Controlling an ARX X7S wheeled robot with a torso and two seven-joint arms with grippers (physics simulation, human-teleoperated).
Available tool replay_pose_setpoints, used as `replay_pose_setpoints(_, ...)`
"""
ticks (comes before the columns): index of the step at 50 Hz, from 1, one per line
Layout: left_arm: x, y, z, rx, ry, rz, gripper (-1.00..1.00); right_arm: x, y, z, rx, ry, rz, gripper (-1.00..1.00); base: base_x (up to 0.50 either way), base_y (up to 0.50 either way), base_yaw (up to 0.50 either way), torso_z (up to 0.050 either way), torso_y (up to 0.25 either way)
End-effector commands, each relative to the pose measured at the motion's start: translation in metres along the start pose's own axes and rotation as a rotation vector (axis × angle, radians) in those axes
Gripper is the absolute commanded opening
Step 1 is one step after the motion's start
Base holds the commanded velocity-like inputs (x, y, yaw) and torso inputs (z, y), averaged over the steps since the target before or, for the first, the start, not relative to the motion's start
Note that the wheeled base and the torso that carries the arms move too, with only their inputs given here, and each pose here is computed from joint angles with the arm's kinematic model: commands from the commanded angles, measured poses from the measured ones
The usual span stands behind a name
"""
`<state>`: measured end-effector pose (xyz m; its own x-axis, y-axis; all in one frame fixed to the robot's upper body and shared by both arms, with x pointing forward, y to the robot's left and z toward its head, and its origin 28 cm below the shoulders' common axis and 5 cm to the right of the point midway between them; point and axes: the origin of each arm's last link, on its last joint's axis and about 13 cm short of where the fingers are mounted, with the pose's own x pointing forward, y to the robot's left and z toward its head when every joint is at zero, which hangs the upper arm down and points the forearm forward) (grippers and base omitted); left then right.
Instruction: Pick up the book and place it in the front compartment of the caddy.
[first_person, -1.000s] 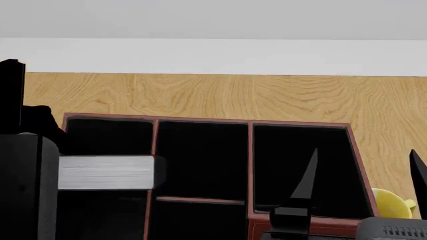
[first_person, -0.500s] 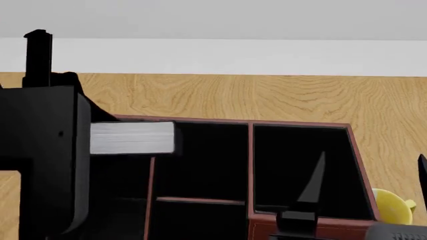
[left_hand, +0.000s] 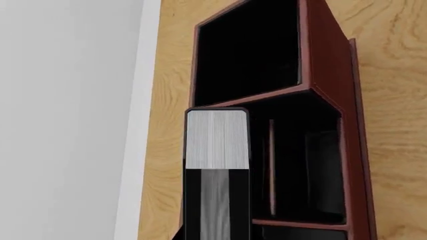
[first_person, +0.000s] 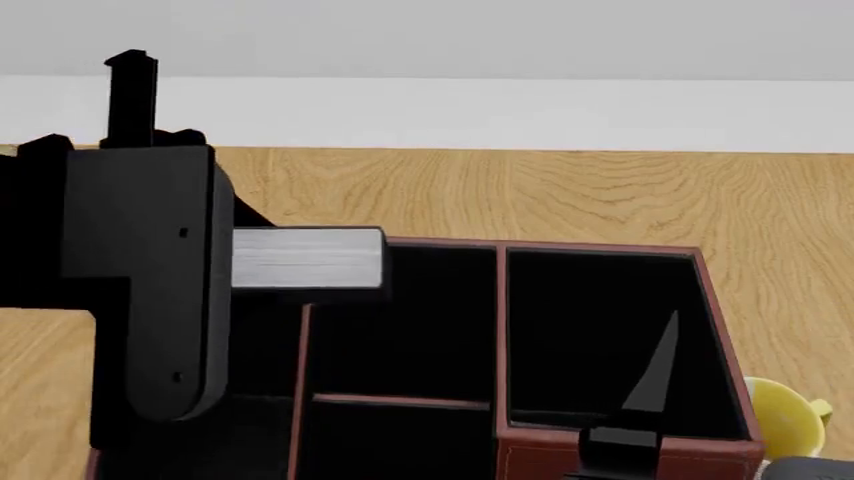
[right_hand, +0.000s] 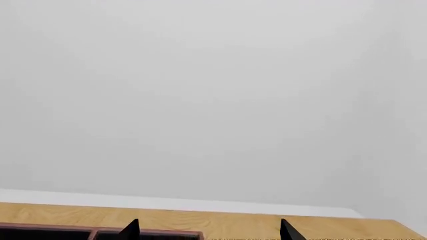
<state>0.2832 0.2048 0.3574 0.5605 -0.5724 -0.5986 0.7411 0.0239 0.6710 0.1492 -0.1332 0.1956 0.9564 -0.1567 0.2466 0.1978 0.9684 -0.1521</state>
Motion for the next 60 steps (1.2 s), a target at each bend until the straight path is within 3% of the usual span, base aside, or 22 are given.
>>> replay_pose_setpoints(1,0.002,0.010,0.005,0.029,-0.022,0.071,-1.00,-0.001,-0.002,-0.002,-0.003,0.006,-0.009,1.00,0.00,0.00,0.00,0.000,0.000)
replay_pose_setpoints(60,0.057,0.017,0.000,-0.019,-0.098,0.011,-1.00,-0.003,-0.006,-0.003,-0.009,0.020,-0.022,1.00,0.00,0.00,0.00,0.000,0.001)
